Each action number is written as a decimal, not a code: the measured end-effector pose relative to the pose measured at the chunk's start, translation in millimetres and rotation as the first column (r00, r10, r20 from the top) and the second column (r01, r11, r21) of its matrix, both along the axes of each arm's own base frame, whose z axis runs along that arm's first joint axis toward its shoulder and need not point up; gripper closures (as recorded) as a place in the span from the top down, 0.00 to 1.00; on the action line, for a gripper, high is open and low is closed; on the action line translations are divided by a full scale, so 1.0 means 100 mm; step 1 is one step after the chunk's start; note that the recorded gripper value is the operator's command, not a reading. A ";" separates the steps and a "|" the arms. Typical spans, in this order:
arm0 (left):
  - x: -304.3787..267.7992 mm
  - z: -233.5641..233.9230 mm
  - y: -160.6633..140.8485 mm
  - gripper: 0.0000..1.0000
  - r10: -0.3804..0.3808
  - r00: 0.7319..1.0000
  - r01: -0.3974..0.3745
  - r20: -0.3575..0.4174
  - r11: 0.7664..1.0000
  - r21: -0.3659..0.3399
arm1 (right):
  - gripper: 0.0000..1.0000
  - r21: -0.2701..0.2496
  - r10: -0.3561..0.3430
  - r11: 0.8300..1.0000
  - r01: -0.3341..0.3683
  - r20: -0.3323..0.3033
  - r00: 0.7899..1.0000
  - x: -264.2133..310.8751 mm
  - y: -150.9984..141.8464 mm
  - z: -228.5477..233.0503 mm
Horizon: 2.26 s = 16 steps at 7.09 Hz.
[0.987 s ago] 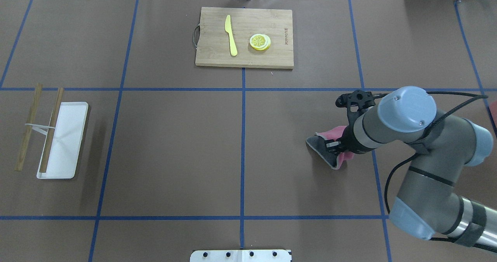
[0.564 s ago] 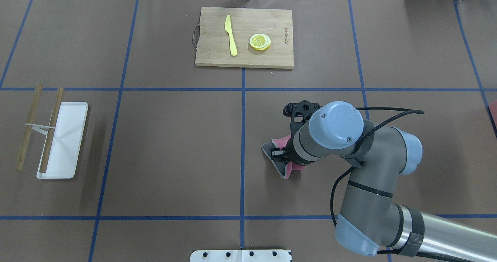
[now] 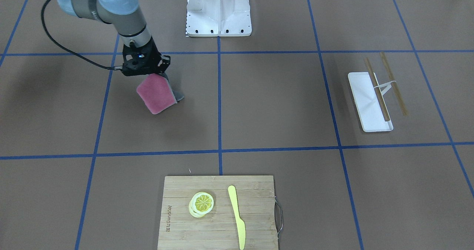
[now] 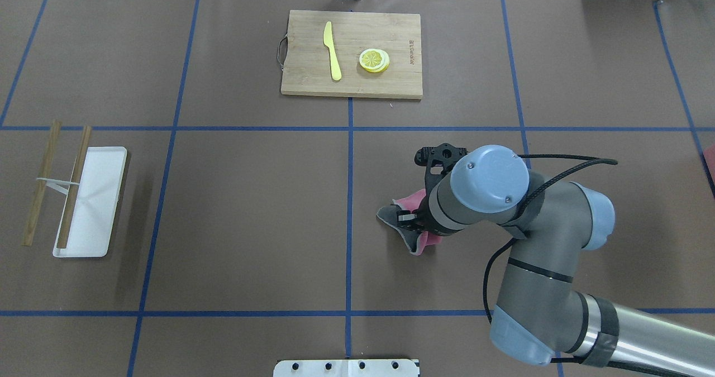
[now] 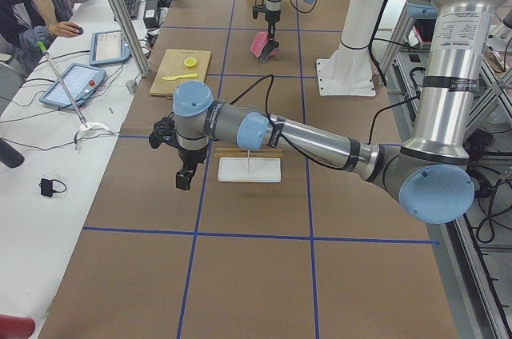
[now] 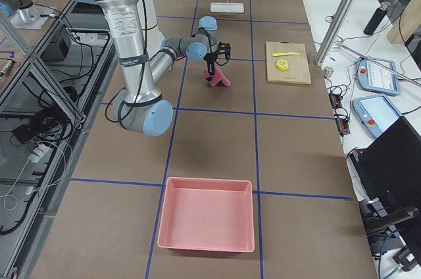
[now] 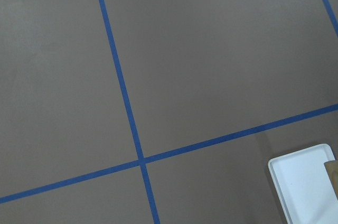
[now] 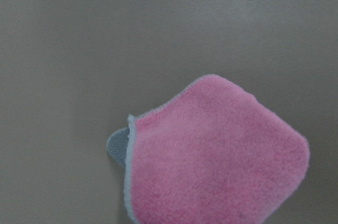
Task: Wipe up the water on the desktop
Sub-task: 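Press the pink cloth on the table and wipe back and forth with the right gripper, then carry the pink cloth with the right gripper to the pink bin and release it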
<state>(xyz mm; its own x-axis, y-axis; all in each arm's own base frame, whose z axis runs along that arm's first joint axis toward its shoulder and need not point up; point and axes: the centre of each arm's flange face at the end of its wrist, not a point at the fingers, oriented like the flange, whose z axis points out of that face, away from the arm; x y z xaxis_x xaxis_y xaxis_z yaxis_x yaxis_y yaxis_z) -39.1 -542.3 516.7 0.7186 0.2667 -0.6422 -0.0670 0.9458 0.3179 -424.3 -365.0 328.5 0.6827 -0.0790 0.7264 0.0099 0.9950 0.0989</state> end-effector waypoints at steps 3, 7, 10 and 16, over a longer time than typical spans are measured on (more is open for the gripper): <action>-0.01 -0.01 0.00 0.98 -0.002 1.000 0.002 0.001 1.000 -0.021 | 0.00 0.038 -0.071 0.997 0.073 -0.072 0.995 1.00 -0.20 0.67; -0.02 0.01 0.01 0.98 -0.005 1.000 0.005 0.000 0.999 -0.036 | 0.00 0.053 -0.084 0.995 0.087 -0.046 0.995 2.69 -0.47 1.24; -0.02 0.03 0.03 0.98 -0.007 1.000 0.007 0.000 0.999 -0.044 | 0.00 0.102 -0.160 0.979 0.178 -0.166 0.973 4.12 -0.33 2.02; 0.00 0.03 0.02 0.98 -0.008 1.000 0.008 -0.001 0.999 -0.049 | 0.99 0.017 -0.228 0.972 0.234 -0.171 0.959 5.36 -0.04 3.41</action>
<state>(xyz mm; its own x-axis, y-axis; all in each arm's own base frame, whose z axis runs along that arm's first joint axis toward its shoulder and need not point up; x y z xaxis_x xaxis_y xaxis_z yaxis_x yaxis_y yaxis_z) -39.2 -539.9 519.7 0.7196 0.2288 -0.6556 -0.0587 0.9608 0.2709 112.1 -369.4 669.0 0.7537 -0.2728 0.5979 0.2582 0.9595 0.1124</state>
